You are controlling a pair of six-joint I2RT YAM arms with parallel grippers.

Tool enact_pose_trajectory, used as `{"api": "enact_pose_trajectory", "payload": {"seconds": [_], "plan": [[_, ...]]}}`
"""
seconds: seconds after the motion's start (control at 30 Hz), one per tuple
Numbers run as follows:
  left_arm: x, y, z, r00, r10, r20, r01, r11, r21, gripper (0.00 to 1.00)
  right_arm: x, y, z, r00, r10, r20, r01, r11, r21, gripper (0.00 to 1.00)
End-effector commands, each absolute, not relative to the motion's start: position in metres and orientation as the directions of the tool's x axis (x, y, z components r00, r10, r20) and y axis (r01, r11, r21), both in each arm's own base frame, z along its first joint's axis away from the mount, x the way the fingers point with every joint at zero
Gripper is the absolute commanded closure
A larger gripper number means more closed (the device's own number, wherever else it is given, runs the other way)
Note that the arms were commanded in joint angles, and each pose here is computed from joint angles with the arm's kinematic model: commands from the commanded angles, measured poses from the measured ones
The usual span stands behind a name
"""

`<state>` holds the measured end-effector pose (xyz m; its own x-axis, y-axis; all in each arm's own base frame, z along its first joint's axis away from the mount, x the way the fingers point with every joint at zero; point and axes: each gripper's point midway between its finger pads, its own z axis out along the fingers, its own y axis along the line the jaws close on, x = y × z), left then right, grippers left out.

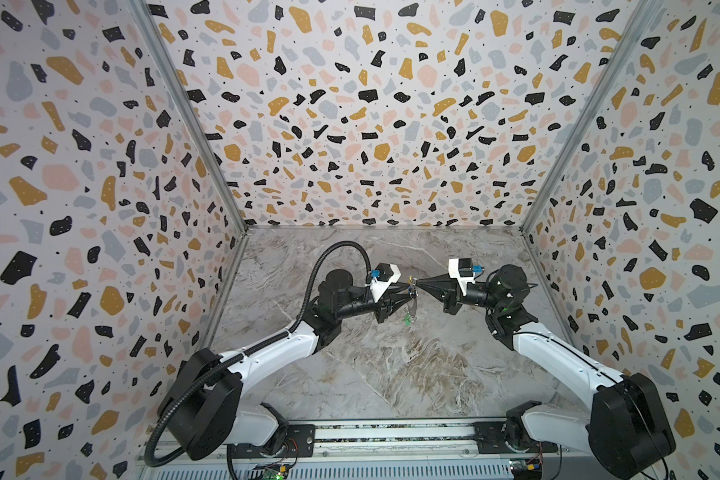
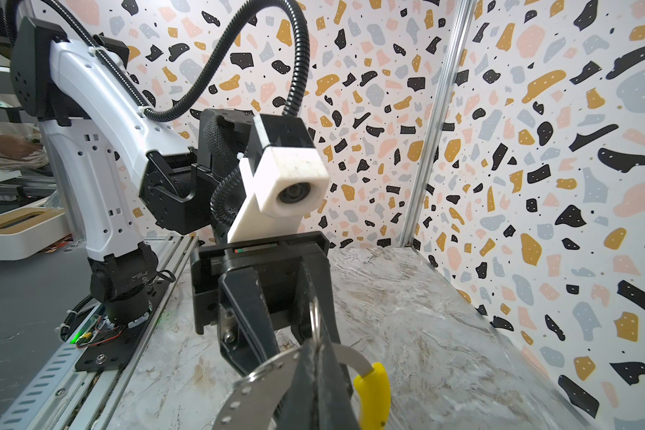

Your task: Remove the keys from the keyring

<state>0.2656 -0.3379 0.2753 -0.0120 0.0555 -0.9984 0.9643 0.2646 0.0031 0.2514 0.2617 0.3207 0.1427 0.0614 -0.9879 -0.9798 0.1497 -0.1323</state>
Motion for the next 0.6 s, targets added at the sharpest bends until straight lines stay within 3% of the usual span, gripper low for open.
{"api": "enact_pose_trajectory", "payload": {"seconds": [0.0,0.3,0.57], "plan": [[0.260,-0.342,0.309,0.065,-0.025,-0.998,0.971,0.233,0.057,0.73,0.247,0.262,0.330,0.175,0.078,-0.982,-0.976,0.146,-0.162,1.00],[0.257,-0.344,0.310,0.066,-0.024,-0.998,0.975,0.213,0.059,0.97,0.250,0.261,0.329,0.183,0.066,-0.981,-0.971,0.169,-0.170,1.00],[0.266,-0.340,0.306,0.073,0.044,-0.996,0.959,0.272,0.082,1.00,0.258,0.257,0.328,0.207,0.002,-0.978,-0.954,0.220,-0.201,1.00]]}}
